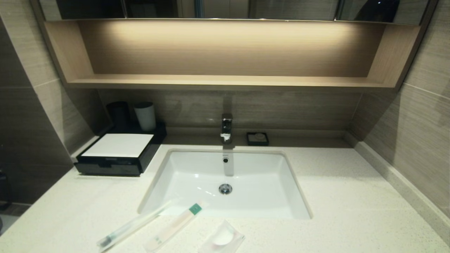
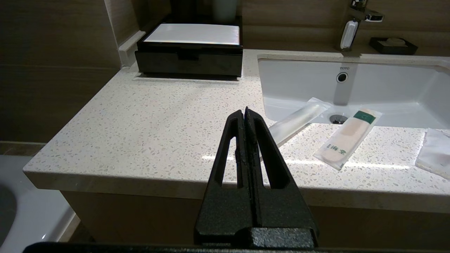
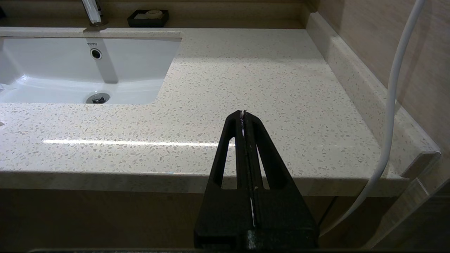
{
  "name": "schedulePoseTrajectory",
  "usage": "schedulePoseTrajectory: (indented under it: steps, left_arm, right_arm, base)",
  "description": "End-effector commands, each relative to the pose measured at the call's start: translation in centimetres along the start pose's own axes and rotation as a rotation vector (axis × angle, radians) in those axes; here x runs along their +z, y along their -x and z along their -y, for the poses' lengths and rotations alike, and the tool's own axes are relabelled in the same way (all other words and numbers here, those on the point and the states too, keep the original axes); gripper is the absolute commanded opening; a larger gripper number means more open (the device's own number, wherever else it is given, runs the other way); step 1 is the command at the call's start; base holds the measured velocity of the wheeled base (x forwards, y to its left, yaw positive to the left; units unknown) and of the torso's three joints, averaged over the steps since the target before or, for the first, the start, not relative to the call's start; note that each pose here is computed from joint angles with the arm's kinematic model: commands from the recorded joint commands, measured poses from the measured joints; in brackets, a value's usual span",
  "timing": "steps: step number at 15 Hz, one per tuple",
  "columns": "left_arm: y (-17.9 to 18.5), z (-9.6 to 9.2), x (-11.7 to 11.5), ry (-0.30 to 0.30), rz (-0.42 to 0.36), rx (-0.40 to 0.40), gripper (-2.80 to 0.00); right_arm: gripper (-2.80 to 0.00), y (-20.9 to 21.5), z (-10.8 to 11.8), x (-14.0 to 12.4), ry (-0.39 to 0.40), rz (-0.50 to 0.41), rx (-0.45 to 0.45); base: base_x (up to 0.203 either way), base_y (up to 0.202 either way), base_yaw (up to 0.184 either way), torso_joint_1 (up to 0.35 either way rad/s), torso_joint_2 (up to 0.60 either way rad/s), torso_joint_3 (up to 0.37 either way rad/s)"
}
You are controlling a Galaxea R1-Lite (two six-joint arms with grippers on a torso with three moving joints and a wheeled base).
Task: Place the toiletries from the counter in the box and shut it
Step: Open the drawer
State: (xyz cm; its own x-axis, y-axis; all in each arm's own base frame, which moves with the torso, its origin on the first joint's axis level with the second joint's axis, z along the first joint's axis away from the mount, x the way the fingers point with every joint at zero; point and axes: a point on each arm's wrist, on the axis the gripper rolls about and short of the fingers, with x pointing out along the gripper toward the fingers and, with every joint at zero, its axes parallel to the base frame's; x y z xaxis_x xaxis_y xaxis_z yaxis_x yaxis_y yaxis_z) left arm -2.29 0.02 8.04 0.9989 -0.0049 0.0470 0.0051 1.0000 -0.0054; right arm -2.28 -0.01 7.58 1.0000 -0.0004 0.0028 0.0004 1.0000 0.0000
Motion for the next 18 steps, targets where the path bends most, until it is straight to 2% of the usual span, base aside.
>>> schedulePoseTrajectory:
  steps: [1, 10, 13, 18]
  left_arm:
    - [-0.1, 0.0, -0.6, 0.001, -0.021, -0.001, -2.8]
    - [-0.1, 0.0, -0.4, -0.004, -0.021, 0.003, -2.8]
    - [0.5, 0.0, 1.4, 0.003, 0.028, 0.001, -2.8]
    - [1.9, 0.0, 3.9, 0.002, 0.02, -0.001, -2.8]
  right_arm:
    - [-2.8, 0.0, 0.0, 0.0, 0.0, -0.001, 0.0]
    - [-2.8, 0.0, 0.0, 0.0, 0.0, -0.001, 0.0]
    - [-2.8, 0.0, 0.0, 0.0, 0.0, -0.001, 0.0]
    - [-2.8, 0.0, 0.0, 0.0, 0.0, -0.001, 0.0]
  base:
    - [0.0, 0.0, 0.0, 0.0, 0.0, 0.0]
    - [0.0, 0.0, 0.0, 0.0, 0.0, 0.0]
    - [0.0, 0.0, 0.0, 0.0, 0.0, 0.0]
    - [0.0, 0.0, 0.0, 0.0, 0.0, 0.0]
